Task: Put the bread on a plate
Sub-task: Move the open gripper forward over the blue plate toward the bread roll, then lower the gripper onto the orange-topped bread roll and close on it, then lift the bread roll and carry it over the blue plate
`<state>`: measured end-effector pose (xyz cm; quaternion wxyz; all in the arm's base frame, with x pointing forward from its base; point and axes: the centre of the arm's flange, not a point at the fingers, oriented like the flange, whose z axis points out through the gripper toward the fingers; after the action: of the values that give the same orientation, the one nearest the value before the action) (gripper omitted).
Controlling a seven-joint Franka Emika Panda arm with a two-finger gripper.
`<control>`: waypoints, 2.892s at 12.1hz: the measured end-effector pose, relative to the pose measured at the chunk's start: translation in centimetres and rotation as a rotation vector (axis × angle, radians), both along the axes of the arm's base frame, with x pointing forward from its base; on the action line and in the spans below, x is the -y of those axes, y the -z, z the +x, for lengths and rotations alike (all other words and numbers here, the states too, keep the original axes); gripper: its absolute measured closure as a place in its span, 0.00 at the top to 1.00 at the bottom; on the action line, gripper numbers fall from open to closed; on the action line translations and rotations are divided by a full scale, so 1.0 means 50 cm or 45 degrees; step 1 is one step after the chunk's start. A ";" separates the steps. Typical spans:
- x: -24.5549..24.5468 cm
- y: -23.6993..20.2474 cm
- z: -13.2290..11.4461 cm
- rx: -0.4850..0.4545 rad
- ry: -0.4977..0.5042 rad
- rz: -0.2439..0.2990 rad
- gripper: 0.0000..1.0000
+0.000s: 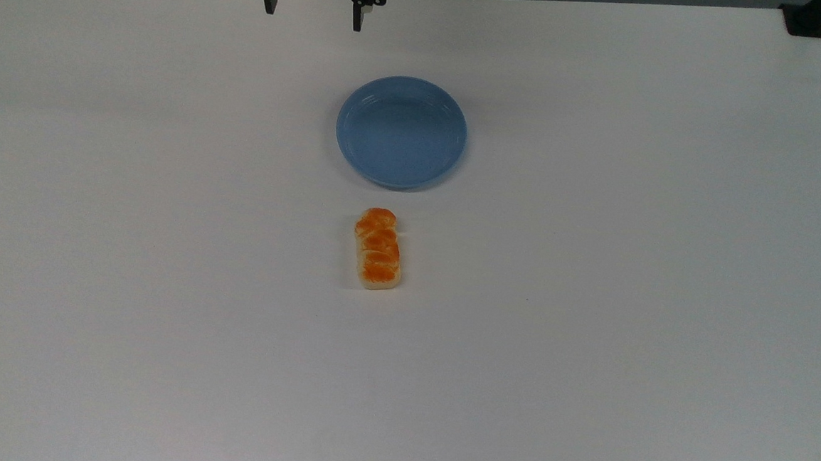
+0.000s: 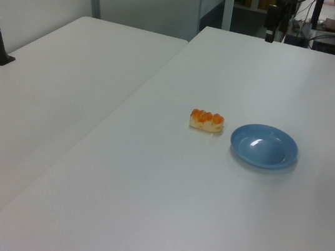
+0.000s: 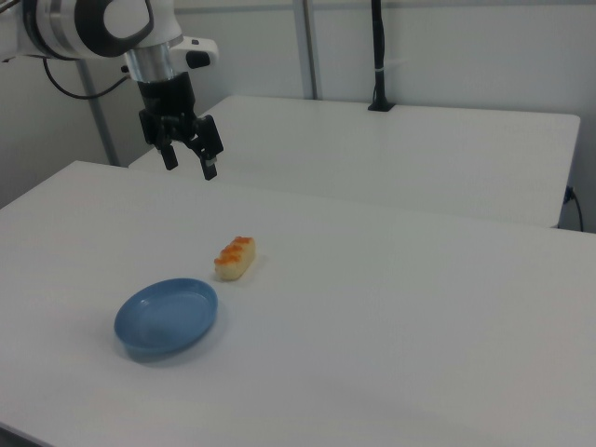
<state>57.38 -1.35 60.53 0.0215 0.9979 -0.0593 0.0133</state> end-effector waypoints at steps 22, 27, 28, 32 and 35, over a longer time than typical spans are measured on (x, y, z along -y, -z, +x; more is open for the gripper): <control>-0.112 0.475 0.262 0.097 -0.082 -0.014 1.00; -0.145 0.565 0.281 0.084 -0.099 -0.005 0.96; -0.147 0.574 0.283 0.088 -0.101 -0.003 0.96; -0.169 0.578 0.285 0.094 -0.119 0.000 0.41; -0.171 0.510 0.280 0.126 -0.034 0.008 0.38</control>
<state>71.38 7.19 35.01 0.0154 0.9968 -0.0471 0.0629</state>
